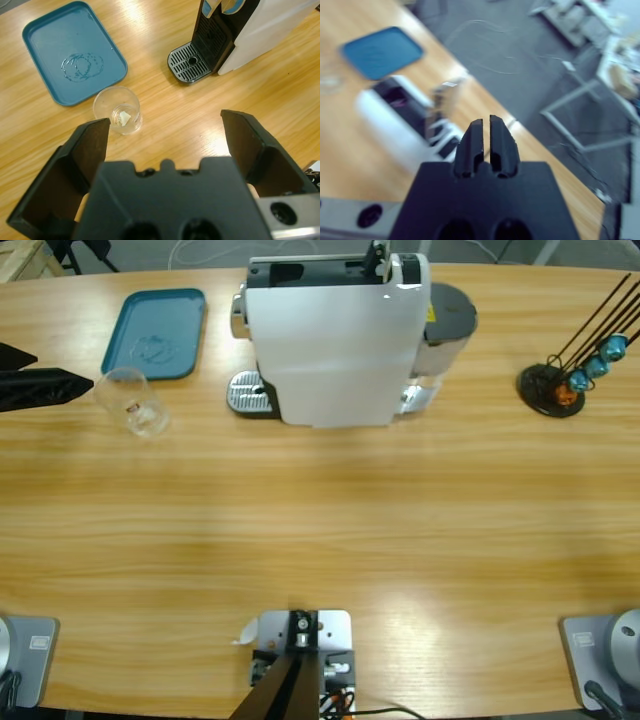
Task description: Pour coffee
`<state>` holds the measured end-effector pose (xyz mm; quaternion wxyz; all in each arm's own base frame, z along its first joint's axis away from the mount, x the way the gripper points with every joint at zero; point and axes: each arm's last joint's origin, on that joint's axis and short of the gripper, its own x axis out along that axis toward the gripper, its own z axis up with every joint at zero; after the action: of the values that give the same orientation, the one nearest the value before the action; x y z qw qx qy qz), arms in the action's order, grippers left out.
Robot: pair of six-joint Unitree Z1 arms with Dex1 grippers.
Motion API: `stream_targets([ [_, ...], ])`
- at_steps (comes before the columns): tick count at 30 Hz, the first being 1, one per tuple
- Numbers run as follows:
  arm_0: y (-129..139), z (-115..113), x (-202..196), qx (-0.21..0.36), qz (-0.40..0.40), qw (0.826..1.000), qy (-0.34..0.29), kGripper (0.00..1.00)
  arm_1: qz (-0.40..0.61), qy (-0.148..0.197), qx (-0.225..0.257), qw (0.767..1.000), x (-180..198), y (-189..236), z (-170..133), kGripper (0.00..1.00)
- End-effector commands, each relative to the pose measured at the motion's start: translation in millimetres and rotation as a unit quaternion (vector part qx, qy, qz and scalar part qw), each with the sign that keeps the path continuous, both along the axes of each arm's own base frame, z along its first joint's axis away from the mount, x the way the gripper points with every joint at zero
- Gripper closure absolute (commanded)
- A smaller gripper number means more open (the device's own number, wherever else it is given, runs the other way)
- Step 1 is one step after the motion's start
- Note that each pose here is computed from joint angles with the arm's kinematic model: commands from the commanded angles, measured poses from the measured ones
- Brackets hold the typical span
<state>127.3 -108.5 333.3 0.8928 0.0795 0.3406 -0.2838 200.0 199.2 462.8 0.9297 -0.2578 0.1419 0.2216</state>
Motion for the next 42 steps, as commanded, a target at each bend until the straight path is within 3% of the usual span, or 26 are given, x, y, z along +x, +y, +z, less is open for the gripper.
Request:
stream_targets([
  [1, -2, -15, -1, 0.019, -0.012, 0.999, 0.026, 0.032, -0.035, -0.031, -0.062, 0.997, 22, 59, -62, 1.000],
  [24, -3, -16, 0, 0.021, -0.013, 0.999, 0.028, 0.032, 0.005, -0.036, -0.084, 0.996, 26, 133, -83, 1.000],
  [42, -5, -19, 2, 0.026, -0.013, 0.999, 0.034, 0.032, 0.021, -0.003, -0.107, 0.994, 35, 160, -134, 1.000],
])
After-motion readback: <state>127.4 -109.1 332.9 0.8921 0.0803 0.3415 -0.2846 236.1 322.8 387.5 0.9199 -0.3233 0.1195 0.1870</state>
